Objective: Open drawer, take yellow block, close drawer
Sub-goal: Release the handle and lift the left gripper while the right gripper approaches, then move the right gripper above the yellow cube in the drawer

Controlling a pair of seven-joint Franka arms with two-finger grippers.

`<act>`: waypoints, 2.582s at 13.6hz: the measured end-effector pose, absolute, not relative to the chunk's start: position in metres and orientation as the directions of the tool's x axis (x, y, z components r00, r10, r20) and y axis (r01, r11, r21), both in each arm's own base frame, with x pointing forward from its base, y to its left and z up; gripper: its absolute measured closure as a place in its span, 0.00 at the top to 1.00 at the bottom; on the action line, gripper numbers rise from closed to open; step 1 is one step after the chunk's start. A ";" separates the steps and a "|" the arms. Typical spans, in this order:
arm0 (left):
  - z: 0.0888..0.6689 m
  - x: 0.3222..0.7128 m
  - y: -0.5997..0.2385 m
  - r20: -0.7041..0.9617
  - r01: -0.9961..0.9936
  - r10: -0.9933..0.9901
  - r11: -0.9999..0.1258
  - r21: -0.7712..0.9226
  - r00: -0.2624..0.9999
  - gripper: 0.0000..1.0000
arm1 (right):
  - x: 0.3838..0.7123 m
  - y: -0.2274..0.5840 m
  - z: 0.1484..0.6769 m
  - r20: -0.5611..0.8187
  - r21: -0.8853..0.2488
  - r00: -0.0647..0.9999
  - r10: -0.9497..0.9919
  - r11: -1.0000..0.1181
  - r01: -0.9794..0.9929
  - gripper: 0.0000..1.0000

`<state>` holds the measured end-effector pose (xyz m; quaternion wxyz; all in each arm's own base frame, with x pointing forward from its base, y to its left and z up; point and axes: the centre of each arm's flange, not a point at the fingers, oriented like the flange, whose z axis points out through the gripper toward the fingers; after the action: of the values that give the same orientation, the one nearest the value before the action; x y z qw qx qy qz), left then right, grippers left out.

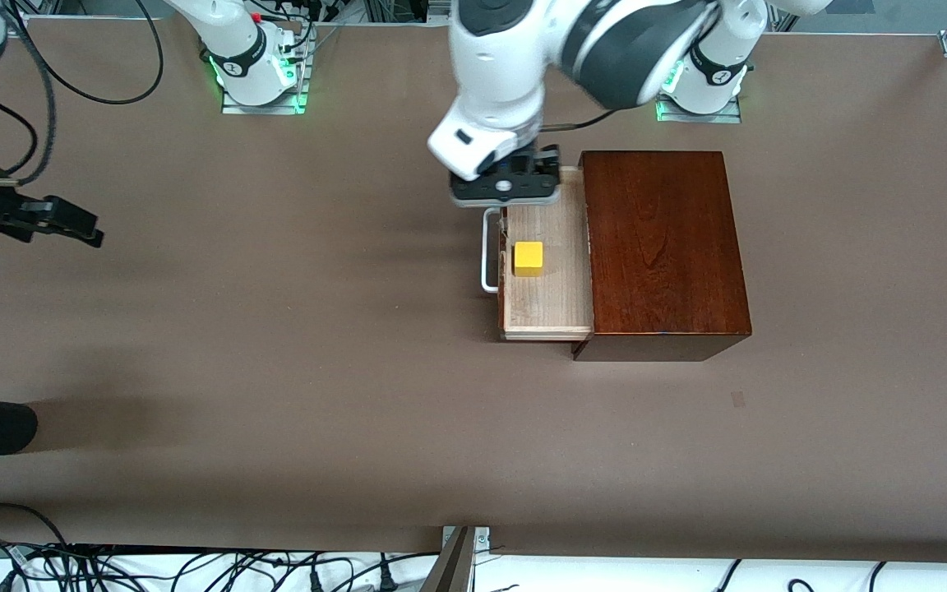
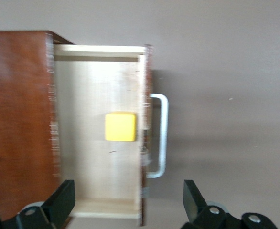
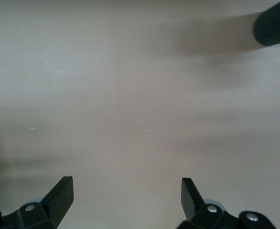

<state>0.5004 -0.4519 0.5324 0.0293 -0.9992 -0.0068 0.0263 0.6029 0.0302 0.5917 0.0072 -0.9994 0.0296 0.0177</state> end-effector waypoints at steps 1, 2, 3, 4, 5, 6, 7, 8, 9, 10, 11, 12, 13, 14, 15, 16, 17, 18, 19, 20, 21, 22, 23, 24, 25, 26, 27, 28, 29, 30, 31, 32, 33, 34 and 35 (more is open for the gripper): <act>0.545 0.507 -0.431 -0.057 -0.012 -0.008 -0.998 -0.060 0.998 1.00 | 0.602 0.050 0.592 -0.037 -0.018 0.998 -0.040 -0.999 -0.041 1.00; 0.558 0.513 -0.409 -0.054 -0.030 -0.027 -0.998 -0.055 0.998 1.00 | 0.600 0.070 0.591 -0.038 -0.023 0.999 -0.012 -1.000 -0.013 1.00; 0.572 0.518 -0.386 -0.048 -0.041 -0.039 -0.998 -0.052 0.998 1.00 | 0.597 0.089 0.591 -0.039 -0.028 0.999 0.020 -0.999 0.019 1.00; 0.586 0.523 -0.361 -0.049 -0.045 -0.043 -0.998 -0.052 0.998 1.00 | 0.594 0.110 0.591 -0.040 -0.034 0.998 0.052 -0.998 0.051 1.00; 0.599 0.527 -0.335 -0.051 -0.041 -0.038 -0.998 -0.054 0.998 1.00 | 0.589 0.131 0.591 -0.042 -0.037 0.996 0.075 -0.997 0.074 1.00; 0.611 0.531 -0.309 -0.051 -0.031 -0.028 -0.998 -0.055 0.998 1.00 | 0.585 0.151 0.590 -0.045 -0.039 0.995 0.094 -0.995 0.092 1.00; 0.620 0.535 -0.285 -0.053 -0.023 -0.020 -0.998 -0.055 0.998 1.00 | 0.581 0.169 0.589 -0.047 -0.040 0.993 0.110 -0.993 0.108 1.00; 0.626 0.539 -0.263 -0.055 -0.017 -0.014 -0.998 -0.056 0.998 1.00 | 0.577 0.184 0.587 -0.050 -0.039 0.991 0.124 -0.992 0.122 1.00; 0.630 0.543 -0.244 -0.058 -0.012 -0.008 -0.998 -0.056 0.998 1.00 | 0.574 0.197 0.585 -0.052 -0.039 0.989 0.141 -0.990 0.139 1.00; 0.634 0.548 -0.223 -0.059 -0.009 -0.005 -0.998 -0.055 0.998 1.00 | 0.571 0.210 0.582 -0.054 -0.040 0.985 0.161 -0.986 0.159 1.00; 0.636 0.553 -0.202 -0.061 -0.006 -0.003 -0.999 -0.053 0.998 1.00 | 0.569 0.223 0.578 -0.053 -0.041 0.982 0.182 -0.983 0.180 1.00; 0.637 0.559 -0.179 -0.062 0.001 0.004 -0.999 -0.051 0.998 1.00 | 0.567 0.237 0.574 -0.052 -0.042 0.978 0.203 -0.979 0.201 1.00; 0.638 0.565 -0.153 -0.065 0.016 0.019 -0.999 -0.050 0.998 1.00 | 0.563 0.254 0.570 -0.049 -0.044 0.974 0.222 -0.975 0.220 1.00; 0.637 0.570 -0.129 -0.067 0.038 0.041 -0.998 -0.050 0.997 1.00 | 0.560 0.272 0.566 -0.047 -0.045 0.970 0.238 -0.971 0.236 1.00; 0.636 0.572 -0.109 -0.072 0.058 0.061 -0.997 -0.051 0.995 1.00 | 0.556 0.293 0.564 -0.043 -0.048 0.965 0.258 -0.966 0.256 1.00; 0.634 0.574 -0.094 -0.078 0.075 0.079 -0.996 -0.051 0.994 1.00 | 0.552 0.315 0.562 -0.037 -0.052 0.958 0.284 -0.958 0.282 1.00; 0.633 0.576 -0.083 -0.079 0.091 0.095 -0.994 -0.051 0.992 1.00 | 0.548 0.337 0.559 -0.029 -0.057 0.949 0.313 -0.949 0.312 1.00; 0.632 0.577 -0.076 -0.077 0.104 0.108 -0.993 -0.051 0.991 1.00 | 0.545 0.357 0.555 -0.018 -0.062 0.941 0.339 -0.939 0.337 1.00; 0.630 0.579 -0.071 -0.074 0.113 0.116 -0.992 -0.050 0.990 1.00 | 0.543 0.374 0.550 -0.003 -0.068 0.933 0.361 -0.931 0.360 1.00; 0.628 0.580 -0.067 -0.072 0.118 0.122 -0.992 -0.050 0.990 1.00 | 0.542 0.389 0.544 0.011 -0.074 0.926 0.378 -0.923 0.378 1.00; 0.626 0.581 -0.065 -0.072 0.123 0.126 -0.991 -0.050 0.989 1.00 | 0.541 0.403 0.536 0.024 -0.080 0.919 0.393 -0.916 0.394 1.00; 0.625 0.581 -0.061 -0.073 0.131 0.134 -0.990 -0.050 0.988 1.00 | 0.539 0.416 0.528 0.032 -0.084 0.913 0.408 -0.909 0.409 1.00; 0.624 0.582 -0.056 -0.075 0.138 0.142 -0.989 -0.051 0.987 1.00 | 0.537 0.427 0.521 0.036 -0.087 0.907 0.420 -0.903 0.421 1.00; 0.624 0.582 -0.053 -0.076 0.145 0.148 -0.988 -0.051 0.986 1.00 | 0.538 0.435 0.515 0.036 -0.091 0.904 0.427 -0.899 0.428 1.00; 0.624 0.582 -0.050 -0.075 0.149 0.153 -0.987 -0.051 0.985 1.00 | 0.539 0.441 0.511 0.036 -0.097 0.901 0.432 -0.896 0.434 1.00; 0.624 0.582 -0.048 -0.076 0.154 0.157 -0.987 -0.051 0.985 1.00 | 0.541 0.446 0.507 0.036 -0.103 0.895 0.444 -0.890 0.445 1.00; 0.624 0.582 -0.046 -0.075 0.156 0.160 -0.986 -0.051 0.984 1.00 | 0.540 0.453 0.503 0.036 -0.107 0.883 0.467 -0.877 0.468 1.00; 0.624 0.583 -0.045 -0.074 0.158 0.161 -0.986 -0.051 0.984 1.00 | 0.539 0.461 0.497 0.037 -0.109 0.865 0.500 -0.858 0.501 1.00; 0.624 0.583 -0.045 -0.072 0.159 0.162 -0.986 -0.050 0.984 1.00 | 0.535 0.472 0.490 0.040 -0.112 0.845 0.534 -0.838 0.535 1.00; 0.625 0.583 -0.045 -0.070 0.159 0.163 -0.986 -0.050 0.984 1.00 | 0.529 0.486 0.481 0.047 -0.115 0.826 0.562 -0.818 0.563 1.00; 0.625 0.583 -0.045 -0.070 0.160 0.163 -0.986 -0.050 0.984 1.00 | 0.520 0.503 0.470 0.053 -0.119 0.810 0.584 -0.802 0.585 1.00; 0.625 0.583 -0.045 -0.069 0.160 0.163 -0.986 -0.050 0.984 1.00 | 0.508 0.522 0.460 0.062 -0.122 0.794 0.605 -0.785 0.608 1.00; 0.625 0.583 -0.045 -0.069 0.160 0.163 -0.986 -0.050 0.984 1.00 | 0.497 0.540 0.450 0.072 -0.125 0.778 0.625 -0.768 0.628 1.00; 0.625 0.583 -0.045 -0.069 0.160 0.163 -0.986 -0.050 0.984 1.00 | 0.486 0.555 0.441 0.082 -0.128 0.763 0.641 -0.752 0.646 1.00; 0.625 0.583 -0.044 -0.069 0.161 0.164 -0.986 -0.050 0.984 1.00 | 0.477 0.567 0.435 0.091 -0.130 0.751 0.654 -0.740 0.660 1.00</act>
<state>0.5833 -0.0444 0.6246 0.0220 -0.9958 -0.0815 0.0365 0.4775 0.5669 0.4351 0.0773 -0.9325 -0.3522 -0.0196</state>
